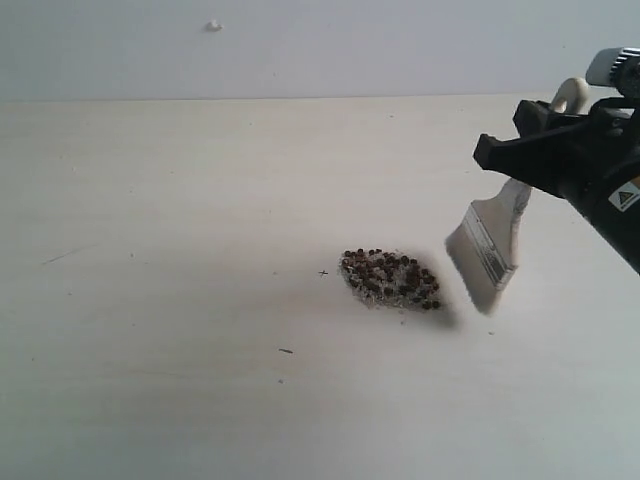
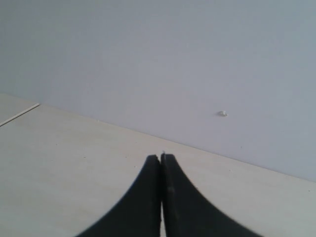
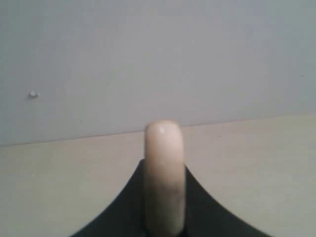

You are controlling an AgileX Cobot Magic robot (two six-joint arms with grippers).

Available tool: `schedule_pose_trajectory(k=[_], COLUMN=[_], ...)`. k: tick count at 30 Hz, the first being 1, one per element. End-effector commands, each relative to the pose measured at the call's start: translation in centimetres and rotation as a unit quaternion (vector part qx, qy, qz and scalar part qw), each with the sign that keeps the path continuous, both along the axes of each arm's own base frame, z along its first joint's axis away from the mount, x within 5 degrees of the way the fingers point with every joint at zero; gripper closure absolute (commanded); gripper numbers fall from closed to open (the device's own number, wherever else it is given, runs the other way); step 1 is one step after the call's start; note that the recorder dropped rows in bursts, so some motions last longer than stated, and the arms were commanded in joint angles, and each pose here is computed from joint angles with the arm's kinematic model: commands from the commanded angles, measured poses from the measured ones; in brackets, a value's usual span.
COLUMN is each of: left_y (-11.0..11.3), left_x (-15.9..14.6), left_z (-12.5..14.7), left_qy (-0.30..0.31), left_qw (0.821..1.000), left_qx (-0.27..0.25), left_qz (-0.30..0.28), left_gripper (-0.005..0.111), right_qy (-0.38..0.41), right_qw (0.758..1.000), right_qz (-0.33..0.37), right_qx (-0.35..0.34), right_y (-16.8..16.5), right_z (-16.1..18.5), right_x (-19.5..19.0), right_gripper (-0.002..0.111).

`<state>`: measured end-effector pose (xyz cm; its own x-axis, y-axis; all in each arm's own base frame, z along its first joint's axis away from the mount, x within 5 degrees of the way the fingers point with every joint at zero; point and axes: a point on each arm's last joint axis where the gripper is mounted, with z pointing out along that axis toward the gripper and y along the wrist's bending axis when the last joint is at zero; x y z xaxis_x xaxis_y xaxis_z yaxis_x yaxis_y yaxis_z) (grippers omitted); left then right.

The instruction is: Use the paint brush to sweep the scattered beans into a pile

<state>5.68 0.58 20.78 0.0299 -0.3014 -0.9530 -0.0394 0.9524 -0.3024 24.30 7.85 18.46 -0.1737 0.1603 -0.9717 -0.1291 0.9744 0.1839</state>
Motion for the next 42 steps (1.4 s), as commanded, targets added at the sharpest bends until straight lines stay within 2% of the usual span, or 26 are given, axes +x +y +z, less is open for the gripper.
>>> schedule_pose_trajectory(k=[1,7,16,24,32,42], left_y=[0.0,0.0,0.0,0.0,0.0,0.0], left_x=[0.0,0.0,0.0,0.0,0.0,0.0], left_z=[-0.1,-0.1,-0.1,-0.1,-0.1,-0.1], left_qy=[-0.002,-0.002,-0.002,-0.002,-0.002,-0.002], left_qw=[1.0,1.0,1.0,1.0,1.0,1.0], left_qx=[0.0,0.0,0.0,0.0,0.0,0.0], left_qz=[0.002,0.002,0.002,0.002,0.002,0.002], left_gripper=[0.107,0.107,0.107,0.107,0.107,0.107], right_qy=[-0.01,0.023,0.037,0.033,0.011,-0.043], right_qw=[1.0,1.0,0.998,0.997,0.999,0.998], right_qz=[-0.004,0.005,0.038,0.045,0.035,0.037], right_qx=[-0.02,-0.02,0.03,0.046,0.027,0.006], right_y=[-0.1,0.3,1.2,1.4,1.1,0.8], right_z=[-0.1,-1.8,-3.1,-2.9,-2.5,0.3], right_x=[0.1,0.5,0.7,0.7,0.8,0.3], right_gripper=[0.108,0.108,0.108,0.108,0.108,0.108])
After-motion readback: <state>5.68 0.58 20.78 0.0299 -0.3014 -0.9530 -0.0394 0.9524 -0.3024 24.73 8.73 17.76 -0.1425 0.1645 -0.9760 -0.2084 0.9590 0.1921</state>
